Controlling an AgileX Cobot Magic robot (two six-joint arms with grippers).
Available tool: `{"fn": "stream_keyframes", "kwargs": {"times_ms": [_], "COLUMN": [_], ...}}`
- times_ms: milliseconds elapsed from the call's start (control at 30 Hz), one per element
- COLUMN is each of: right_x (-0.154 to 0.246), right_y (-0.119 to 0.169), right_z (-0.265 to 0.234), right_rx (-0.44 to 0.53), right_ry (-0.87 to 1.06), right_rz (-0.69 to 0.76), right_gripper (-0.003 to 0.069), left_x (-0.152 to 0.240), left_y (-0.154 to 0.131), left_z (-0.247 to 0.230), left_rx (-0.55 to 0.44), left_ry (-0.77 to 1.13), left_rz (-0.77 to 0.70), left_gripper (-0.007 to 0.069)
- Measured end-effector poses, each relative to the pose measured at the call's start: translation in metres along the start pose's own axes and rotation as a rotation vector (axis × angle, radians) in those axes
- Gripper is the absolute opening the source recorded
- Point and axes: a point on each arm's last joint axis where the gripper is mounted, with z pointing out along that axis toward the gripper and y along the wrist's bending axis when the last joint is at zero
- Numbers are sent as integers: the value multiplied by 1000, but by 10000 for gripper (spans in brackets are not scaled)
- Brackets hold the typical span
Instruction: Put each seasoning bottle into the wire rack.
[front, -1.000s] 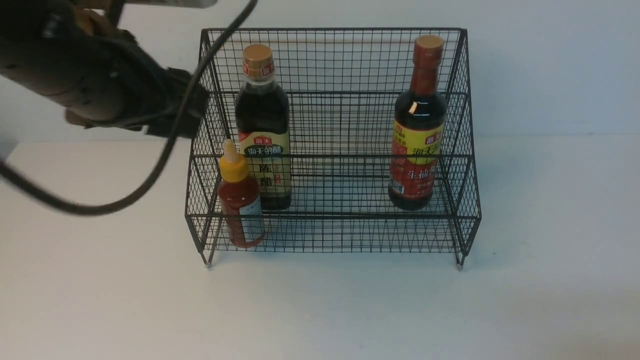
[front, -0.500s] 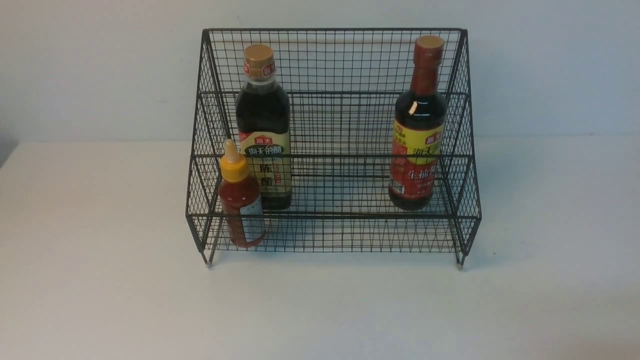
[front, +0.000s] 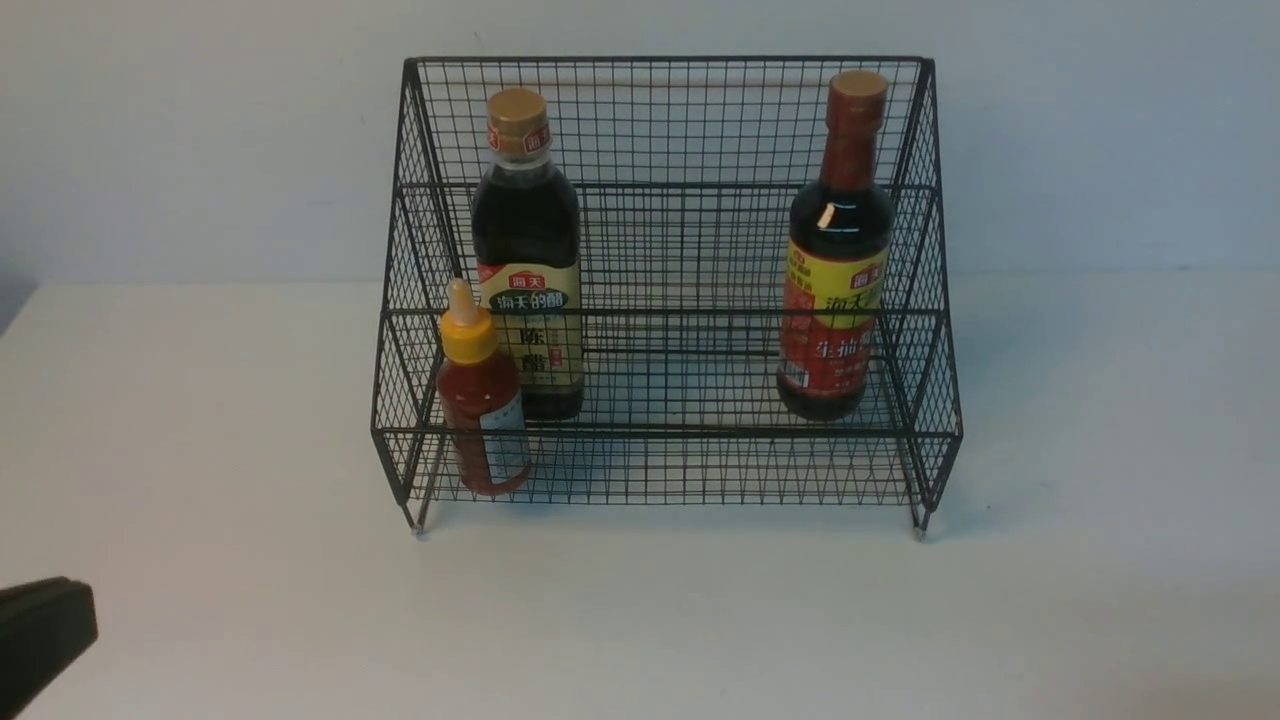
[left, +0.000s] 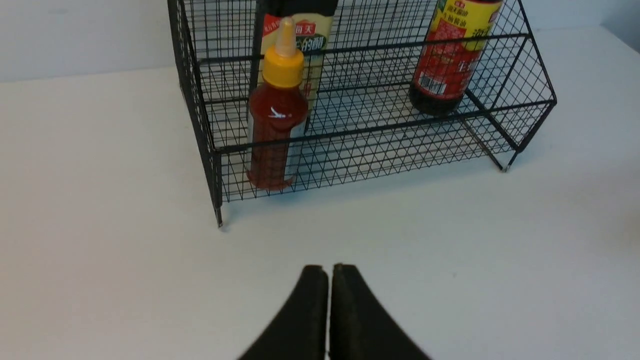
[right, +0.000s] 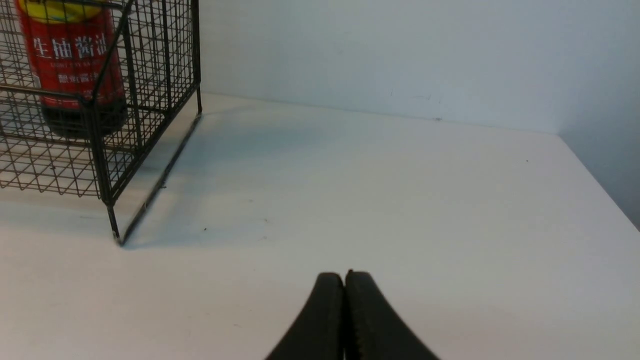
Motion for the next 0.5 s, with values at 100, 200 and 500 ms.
{"fn": "stream_keyframes", "kwargs": {"times_ms": [100, 200, 500], "right_x": [0, 0, 0], "right_y": [0, 0, 0], "right_z": [0, 0, 0], "right_rx": [0, 0, 0], "right_ry": [0, 0, 0], "right_rz": [0, 0, 0], "right_gripper": [-15, -15, -15], "left_x": [5, 5, 19], "left_y": [1, 1, 12], "left_z": [2, 3, 17], "left_rx": [-2, -2, -70], "left_ry": [19, 22, -64], "left_rz": [-2, -2, 31], "left_gripper": [-5, -5, -5]}}
